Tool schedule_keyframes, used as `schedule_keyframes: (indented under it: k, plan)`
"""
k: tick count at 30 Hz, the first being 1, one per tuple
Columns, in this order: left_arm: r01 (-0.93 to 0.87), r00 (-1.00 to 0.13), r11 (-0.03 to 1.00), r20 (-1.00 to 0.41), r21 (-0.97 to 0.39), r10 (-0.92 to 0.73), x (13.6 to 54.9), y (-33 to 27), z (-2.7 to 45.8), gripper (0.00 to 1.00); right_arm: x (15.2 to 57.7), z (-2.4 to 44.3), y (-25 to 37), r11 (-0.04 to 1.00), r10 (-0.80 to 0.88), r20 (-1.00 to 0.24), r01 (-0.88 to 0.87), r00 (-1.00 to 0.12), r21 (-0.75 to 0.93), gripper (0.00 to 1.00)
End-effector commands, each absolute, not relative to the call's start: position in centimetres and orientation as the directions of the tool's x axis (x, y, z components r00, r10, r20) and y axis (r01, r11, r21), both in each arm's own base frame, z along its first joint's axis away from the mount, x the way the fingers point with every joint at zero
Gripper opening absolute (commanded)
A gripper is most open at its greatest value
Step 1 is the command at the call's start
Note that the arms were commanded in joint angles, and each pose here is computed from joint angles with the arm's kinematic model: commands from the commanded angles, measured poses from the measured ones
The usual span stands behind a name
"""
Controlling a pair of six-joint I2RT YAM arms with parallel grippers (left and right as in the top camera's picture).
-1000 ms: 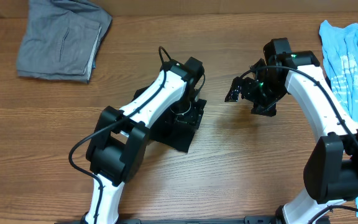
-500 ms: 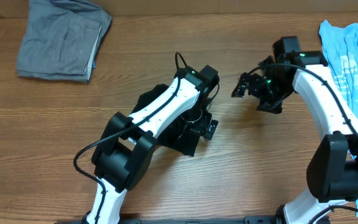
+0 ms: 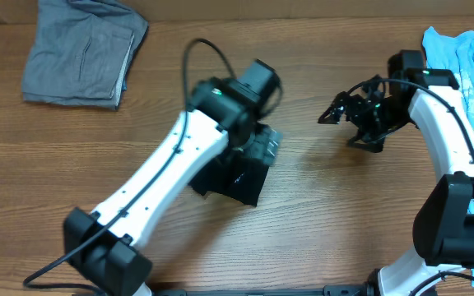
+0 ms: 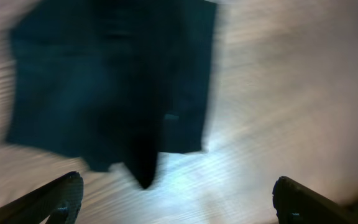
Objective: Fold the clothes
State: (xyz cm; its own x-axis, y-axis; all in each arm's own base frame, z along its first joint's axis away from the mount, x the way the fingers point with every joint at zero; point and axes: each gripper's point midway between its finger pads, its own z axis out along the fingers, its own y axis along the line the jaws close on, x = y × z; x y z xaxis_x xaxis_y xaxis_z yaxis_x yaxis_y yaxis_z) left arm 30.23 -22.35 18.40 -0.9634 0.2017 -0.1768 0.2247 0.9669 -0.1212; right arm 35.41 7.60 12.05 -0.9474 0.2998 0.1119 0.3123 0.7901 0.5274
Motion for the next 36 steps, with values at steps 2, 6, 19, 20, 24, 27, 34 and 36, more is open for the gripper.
schedule_keyframes:
  k: [2, 6, 19, 20, 24, 27, 34, 36]
  plan:
    - [-0.231, -0.93, 0.973, -0.29, -0.016, -0.225, 34.4, -11.2, 21.3, 1.0, 35.0, 14.3, 13.2, 0.792, 0.171, 0.055, 0.17, -0.984, 0.586, 0.97]
    - [-0.451, -0.867, 0.892, -0.251, 0.024, -0.432, 35.0, -3.5, 20.5, 1.0, 34.3, 14.4, 18.7, 0.808, 0.075, 0.007, 0.065, -0.997, 0.586, 0.96]
    - [-0.642, -0.766, 0.757, -0.103, 0.122, -0.634, 31.3, 4.8, 16.8, 1.0, 35.0, 10.5, 26.5, 0.871, 0.025, -0.094, -0.025, -0.995, 0.49, 0.67]
    - [-0.641, -0.768, 0.758, -0.101, 0.123, -0.633, 31.3, 4.7, 16.6, 1.0, 35.0, 10.3, 26.8, 0.866, 0.021, -0.088, -0.026, -0.996, 0.499, 0.67]
    - [-0.634, -0.774, 0.766, -0.078, 0.11, -0.629, 31.2, 4.1, 15.3, 1.0, 35.1, 9.5, 28.4, 0.844, -0.006, -0.087, -0.052, -0.996, 0.534, 0.66]
    - [-0.629, -0.777, 0.77, -0.054, 0.11, -0.627, 30.9, 3.8, 14.5, 1.0, 35.6, 8.6, 28.7, 0.846, 0.017, -0.08, -0.028, -0.997, 0.533, 0.63]
    - [-0.626, -0.78, 0.772, -0.053, 0.111, -0.624, 30.8, 3.8, 14.4, 1.0, 36.4, 7.0, 27.9, 0.877, 0.039, -0.091, -0.01, -0.995, 0.481, 0.13]
    - [-0.626, -0.779, 0.772, -0.056, 0.11, -0.624, 30.9, 3.8, 14.4, 1.0, 36.4, 6.7, 27.0, 0.898, 0.05, -0.094, 0.004, -0.994, 0.439, 0.04]
